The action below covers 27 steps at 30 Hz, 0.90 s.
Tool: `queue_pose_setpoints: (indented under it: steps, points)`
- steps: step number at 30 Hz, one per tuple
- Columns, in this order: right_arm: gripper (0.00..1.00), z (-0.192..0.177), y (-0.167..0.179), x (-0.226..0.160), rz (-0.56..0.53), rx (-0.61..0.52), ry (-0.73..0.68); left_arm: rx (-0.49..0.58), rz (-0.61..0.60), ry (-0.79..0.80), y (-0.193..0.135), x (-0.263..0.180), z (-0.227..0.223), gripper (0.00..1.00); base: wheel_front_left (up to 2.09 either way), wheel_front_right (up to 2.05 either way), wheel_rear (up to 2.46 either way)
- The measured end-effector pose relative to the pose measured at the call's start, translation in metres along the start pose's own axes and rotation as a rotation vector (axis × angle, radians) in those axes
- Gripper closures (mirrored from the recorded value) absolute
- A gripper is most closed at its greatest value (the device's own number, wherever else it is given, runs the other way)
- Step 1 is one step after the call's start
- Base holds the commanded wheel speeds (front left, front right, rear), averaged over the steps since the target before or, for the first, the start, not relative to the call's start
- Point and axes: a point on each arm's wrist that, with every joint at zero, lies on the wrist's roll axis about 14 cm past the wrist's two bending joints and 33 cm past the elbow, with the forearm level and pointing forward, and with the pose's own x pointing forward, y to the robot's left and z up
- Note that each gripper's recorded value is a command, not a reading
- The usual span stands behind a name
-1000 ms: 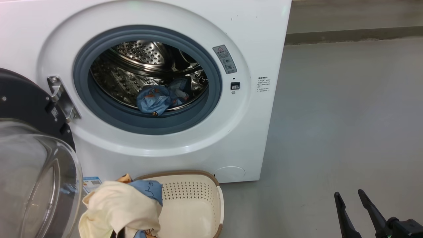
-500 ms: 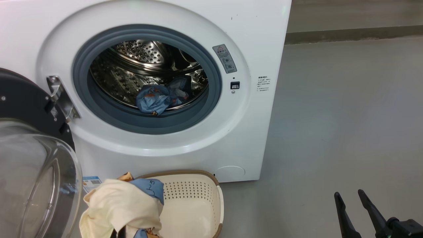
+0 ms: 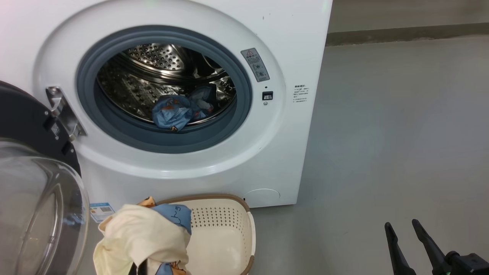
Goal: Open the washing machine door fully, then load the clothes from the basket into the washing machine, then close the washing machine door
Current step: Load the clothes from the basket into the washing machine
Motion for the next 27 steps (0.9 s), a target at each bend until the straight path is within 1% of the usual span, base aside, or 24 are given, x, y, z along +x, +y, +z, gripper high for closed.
queue_pose_setpoints:
  steps: [7,16,22,27]
  points:
    - [0.0,-0.003,-0.007,-0.004,-0.026,-0.001,0.012,-0.006,-0.031,0.013,-0.011,0.008,-0.003,1.0,0.0,0.0,0.0]
    - [0.0,-0.006,-0.019,-0.015,-0.077,0.004,0.023,-0.021,-0.095,-0.008,-0.035,0.038,0.002,1.0,0.0,0.0,0.0]
    - [0.0,-0.001,-0.032,-0.02,-0.135,0.006,0.008,-0.017,-0.13,-0.034,-0.049,0.067,0.008,1.0,0.0,0.0,0.0]
    - [0.0,-0.002,-0.044,-0.028,-0.2,0.017,0.009,0.012,-0.155,-0.062,-0.057,0.099,0.012,1.0,0.0,0.0,0.0]
